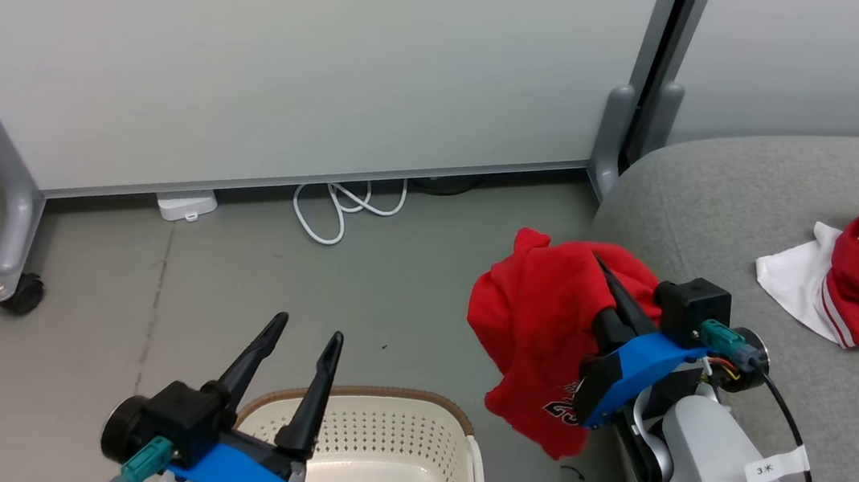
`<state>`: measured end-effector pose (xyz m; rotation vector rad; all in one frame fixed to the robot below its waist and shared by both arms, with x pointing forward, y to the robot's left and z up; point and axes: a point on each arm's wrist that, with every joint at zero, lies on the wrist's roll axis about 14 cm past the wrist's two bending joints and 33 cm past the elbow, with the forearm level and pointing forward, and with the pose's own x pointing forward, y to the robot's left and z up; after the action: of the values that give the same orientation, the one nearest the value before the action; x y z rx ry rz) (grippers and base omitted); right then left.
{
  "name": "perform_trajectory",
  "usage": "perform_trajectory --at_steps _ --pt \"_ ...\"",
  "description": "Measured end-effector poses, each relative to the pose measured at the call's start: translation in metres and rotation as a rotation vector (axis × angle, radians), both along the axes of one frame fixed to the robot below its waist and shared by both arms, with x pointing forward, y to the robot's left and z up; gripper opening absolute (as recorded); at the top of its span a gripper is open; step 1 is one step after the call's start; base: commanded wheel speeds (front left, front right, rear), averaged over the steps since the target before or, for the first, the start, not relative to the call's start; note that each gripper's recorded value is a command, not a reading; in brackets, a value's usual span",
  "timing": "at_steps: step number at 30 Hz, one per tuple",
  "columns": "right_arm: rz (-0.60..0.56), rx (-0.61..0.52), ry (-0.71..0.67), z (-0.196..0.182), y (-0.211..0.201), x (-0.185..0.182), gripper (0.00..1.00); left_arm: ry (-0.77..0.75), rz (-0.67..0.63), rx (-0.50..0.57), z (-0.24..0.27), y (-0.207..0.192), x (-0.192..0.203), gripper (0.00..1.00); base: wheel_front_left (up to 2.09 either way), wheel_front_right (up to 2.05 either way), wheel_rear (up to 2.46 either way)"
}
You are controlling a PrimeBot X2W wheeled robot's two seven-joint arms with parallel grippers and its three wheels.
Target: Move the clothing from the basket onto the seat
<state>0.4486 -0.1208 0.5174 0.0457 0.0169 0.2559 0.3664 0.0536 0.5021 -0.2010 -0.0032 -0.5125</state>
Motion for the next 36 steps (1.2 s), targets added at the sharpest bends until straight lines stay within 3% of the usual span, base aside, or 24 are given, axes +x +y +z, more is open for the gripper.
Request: perform_trajectory --at_steps 11,36 --pt "-0.072 0.010 -0.005 -0.001 -0.029 -0.006 0.00 0.007 -0.003 0.004 -0.009 -0.007 0.008 1.00 0.00 0.00 0.00" --pt "-0.383 0.030 0.024 -0.014 -0.141 -0.066 0.00 0.016 -0.363 -0.006 -0.021 -0.124 0.018 1.00 0.00 0.00 0.00"
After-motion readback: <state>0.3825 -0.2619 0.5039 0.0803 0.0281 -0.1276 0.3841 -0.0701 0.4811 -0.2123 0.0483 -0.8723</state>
